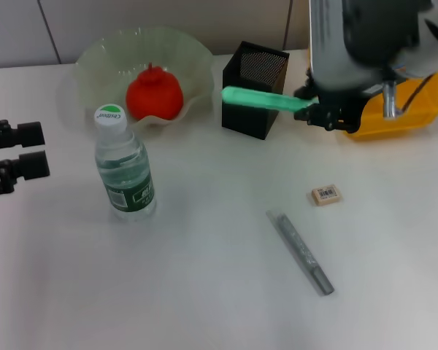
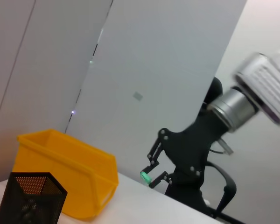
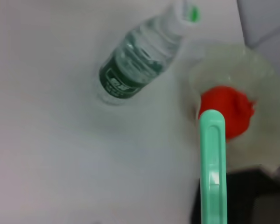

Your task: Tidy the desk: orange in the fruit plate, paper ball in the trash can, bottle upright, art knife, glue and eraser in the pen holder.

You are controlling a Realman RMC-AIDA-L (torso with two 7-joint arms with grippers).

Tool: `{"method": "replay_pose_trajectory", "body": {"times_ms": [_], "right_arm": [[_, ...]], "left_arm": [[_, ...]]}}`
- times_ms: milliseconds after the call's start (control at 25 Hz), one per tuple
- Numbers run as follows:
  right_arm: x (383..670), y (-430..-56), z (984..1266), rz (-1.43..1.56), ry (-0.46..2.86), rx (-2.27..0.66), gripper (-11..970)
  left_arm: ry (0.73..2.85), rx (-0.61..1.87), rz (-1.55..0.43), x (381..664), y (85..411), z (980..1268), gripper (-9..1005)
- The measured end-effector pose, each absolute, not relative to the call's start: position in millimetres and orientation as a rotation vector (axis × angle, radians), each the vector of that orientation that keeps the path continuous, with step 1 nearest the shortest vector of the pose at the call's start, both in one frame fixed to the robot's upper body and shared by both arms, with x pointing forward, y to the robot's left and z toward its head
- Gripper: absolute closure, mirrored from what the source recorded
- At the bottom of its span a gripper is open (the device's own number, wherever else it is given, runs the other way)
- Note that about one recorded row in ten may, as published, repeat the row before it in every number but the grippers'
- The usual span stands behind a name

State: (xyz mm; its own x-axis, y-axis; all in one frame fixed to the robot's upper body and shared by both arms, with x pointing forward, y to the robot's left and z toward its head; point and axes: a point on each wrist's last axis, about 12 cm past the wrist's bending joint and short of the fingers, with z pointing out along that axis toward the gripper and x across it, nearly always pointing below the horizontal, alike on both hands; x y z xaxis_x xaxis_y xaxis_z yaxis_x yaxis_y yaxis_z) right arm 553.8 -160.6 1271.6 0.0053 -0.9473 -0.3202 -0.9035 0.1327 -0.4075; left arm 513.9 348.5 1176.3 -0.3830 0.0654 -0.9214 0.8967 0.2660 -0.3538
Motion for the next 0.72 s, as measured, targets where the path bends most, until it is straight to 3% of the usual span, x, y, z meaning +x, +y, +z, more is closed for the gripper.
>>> {"method": "replay_pose_trajectory", "body": {"times_ms": [120, 440, 680, 720], "right_arm": [[578, -165, 1270, 0.140, 2.259, -1.574, 728], [601, -169, 1265, 0.812, 2.587, -1.180, 724], [602, -186, 1231, 1.390, 2.636, -0.745, 721], [599, -200, 1214, 1.610, 2.575, -0.544, 720]], "left_arm": [[1.668, 0.919, -1.193, 510, 348, 1173, 488], [1.623, 0.998, -1.126, 500, 342, 1159, 492], [1.600, 1.073, -1.069, 492, 333, 1145, 495], [1.589, 1.081, -1.054, 490, 332, 1144, 496]]}}
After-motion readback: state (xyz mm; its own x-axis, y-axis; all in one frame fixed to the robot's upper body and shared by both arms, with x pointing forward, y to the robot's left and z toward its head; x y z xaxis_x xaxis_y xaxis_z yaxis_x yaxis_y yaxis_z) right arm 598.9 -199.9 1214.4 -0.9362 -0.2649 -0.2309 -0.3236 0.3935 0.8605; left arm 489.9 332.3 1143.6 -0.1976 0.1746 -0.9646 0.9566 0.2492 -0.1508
